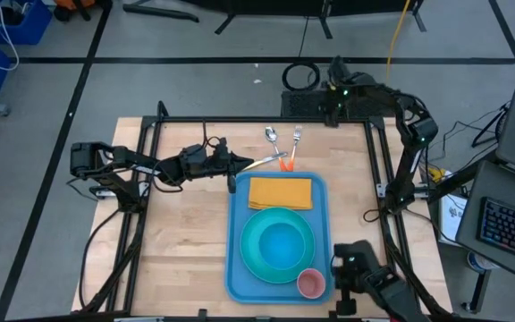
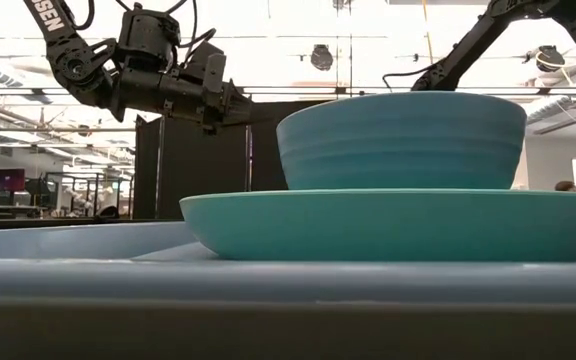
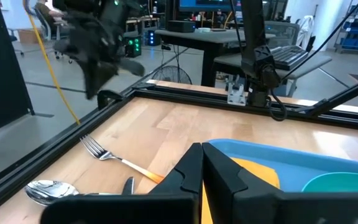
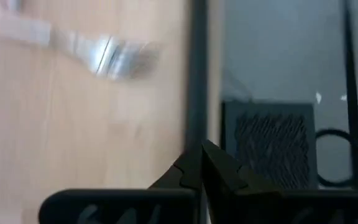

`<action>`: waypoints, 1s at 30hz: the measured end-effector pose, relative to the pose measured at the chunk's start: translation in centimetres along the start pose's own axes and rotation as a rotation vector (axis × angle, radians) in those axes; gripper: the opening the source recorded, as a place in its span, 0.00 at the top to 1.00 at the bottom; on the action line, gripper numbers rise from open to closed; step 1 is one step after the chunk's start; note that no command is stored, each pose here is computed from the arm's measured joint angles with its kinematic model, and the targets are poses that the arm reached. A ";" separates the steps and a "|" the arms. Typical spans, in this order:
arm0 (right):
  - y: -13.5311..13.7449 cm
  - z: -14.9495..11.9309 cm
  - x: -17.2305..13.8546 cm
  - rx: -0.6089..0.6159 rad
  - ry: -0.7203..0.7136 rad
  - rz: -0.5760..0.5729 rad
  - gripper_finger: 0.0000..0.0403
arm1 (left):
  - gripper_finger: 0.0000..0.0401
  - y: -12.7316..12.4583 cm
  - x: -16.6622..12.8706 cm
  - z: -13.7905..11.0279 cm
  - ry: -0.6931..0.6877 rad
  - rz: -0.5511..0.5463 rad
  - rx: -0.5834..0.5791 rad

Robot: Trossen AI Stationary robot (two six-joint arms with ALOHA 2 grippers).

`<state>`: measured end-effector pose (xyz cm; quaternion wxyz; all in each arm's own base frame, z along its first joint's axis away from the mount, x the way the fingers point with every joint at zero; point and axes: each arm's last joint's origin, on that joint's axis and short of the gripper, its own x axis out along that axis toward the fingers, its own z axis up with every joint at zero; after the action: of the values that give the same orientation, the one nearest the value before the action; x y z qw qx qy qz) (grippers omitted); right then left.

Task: Set up tray
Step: Put the orange fork on the yellow napkin on the blue serving tray

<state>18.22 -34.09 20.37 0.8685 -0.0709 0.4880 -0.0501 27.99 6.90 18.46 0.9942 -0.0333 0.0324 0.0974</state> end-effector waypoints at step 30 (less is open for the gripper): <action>0.2 2.1 4.2 0.835 -0.227 0.348 1.00 | 0.96 -0.1 0.0 0.0 -0.002 -0.015 -0.010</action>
<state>22.16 -34.37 17.88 0.8661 0.3629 0.3324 -0.0876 28.00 6.82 18.49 0.9947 -0.0383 0.0309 0.0900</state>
